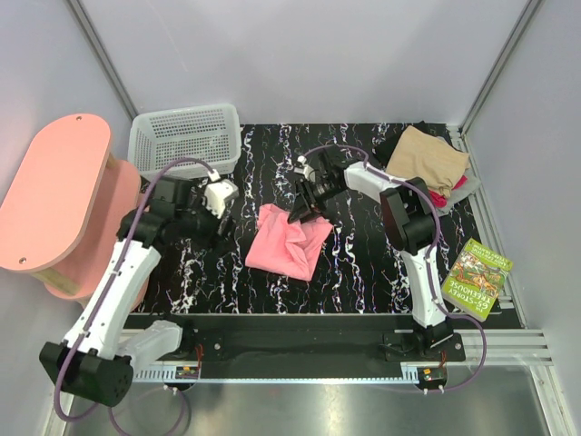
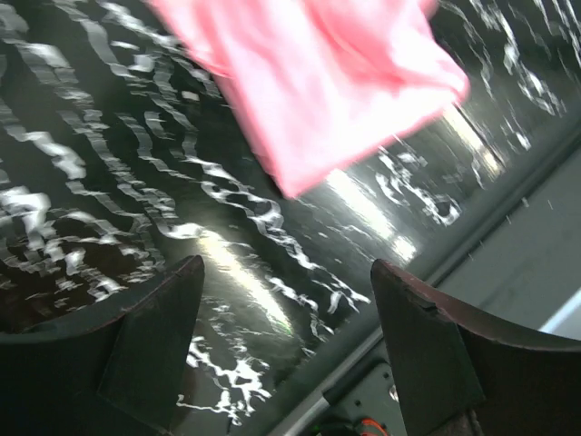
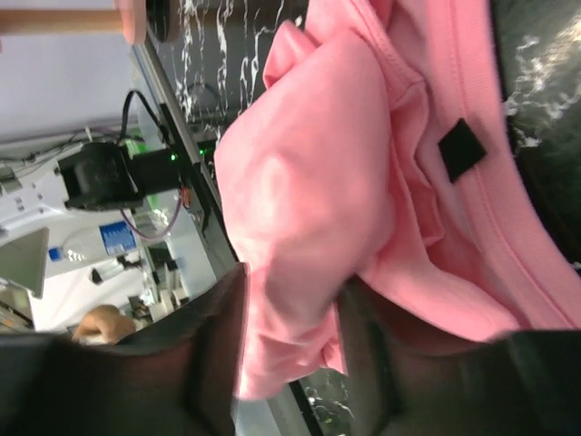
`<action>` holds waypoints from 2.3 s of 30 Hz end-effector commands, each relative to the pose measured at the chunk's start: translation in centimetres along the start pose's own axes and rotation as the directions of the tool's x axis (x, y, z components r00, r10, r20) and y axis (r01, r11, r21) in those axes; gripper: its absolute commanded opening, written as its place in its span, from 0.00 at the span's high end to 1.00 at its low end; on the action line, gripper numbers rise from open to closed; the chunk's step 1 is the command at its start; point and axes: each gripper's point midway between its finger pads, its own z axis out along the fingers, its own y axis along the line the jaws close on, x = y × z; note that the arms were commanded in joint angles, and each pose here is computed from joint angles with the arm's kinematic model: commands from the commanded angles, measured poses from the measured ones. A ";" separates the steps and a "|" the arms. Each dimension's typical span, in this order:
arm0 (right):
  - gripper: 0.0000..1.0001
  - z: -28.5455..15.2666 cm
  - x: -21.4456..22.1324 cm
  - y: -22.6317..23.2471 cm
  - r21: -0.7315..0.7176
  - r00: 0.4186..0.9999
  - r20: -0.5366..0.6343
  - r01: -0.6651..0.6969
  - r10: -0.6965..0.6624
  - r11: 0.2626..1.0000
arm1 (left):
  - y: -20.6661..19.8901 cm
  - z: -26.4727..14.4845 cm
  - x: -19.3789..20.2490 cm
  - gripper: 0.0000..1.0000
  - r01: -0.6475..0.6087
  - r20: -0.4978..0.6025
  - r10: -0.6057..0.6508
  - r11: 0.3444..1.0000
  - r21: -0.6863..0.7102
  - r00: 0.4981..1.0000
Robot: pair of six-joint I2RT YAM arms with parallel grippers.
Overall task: Fold and stack the t-shirts
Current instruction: Fold the long partially folded tshirt into a neat square, then smooth out wrinkles on the folded tshirt
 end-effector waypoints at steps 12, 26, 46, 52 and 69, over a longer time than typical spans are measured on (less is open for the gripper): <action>0.02 -7.1 -4.6 -2.8 0.485 0.967 0.255 -0.103 -0.027 0.868 | -2.6 8.9 -3.0 0.23 -0.114 -0.069 0.127 0.979 0.167 0.989; 0.00 -9.1 -0.4 10.0 0.015 0.893 0.414 -0.202 0.178 0.979 | -2.4 18.5 1.0 0.30 0.083 -0.269 -0.009 0.960 0.267 0.963; 0.00 -1.1 3.1 7.5 -0.343 0.887 0.178 -0.350 0.426 0.872 | 0.1 19.1 6.6 0.31 0.084 -0.347 -0.038 0.989 0.118 0.937; 0.00 0.2 6.9 -0.6 0.054 0.870 0.212 -0.465 0.445 0.884 | 2.6 16.6 4.5 0.31 0.141 -0.251 -0.116 0.986 0.085 0.961; 0.00 -6.8 2.0 1.7 0.450 0.951 0.284 -0.243 0.120 0.859 | 4.1 8.7 -2.0 0.29 0.051 -0.031 -0.050 0.999 0.020 0.998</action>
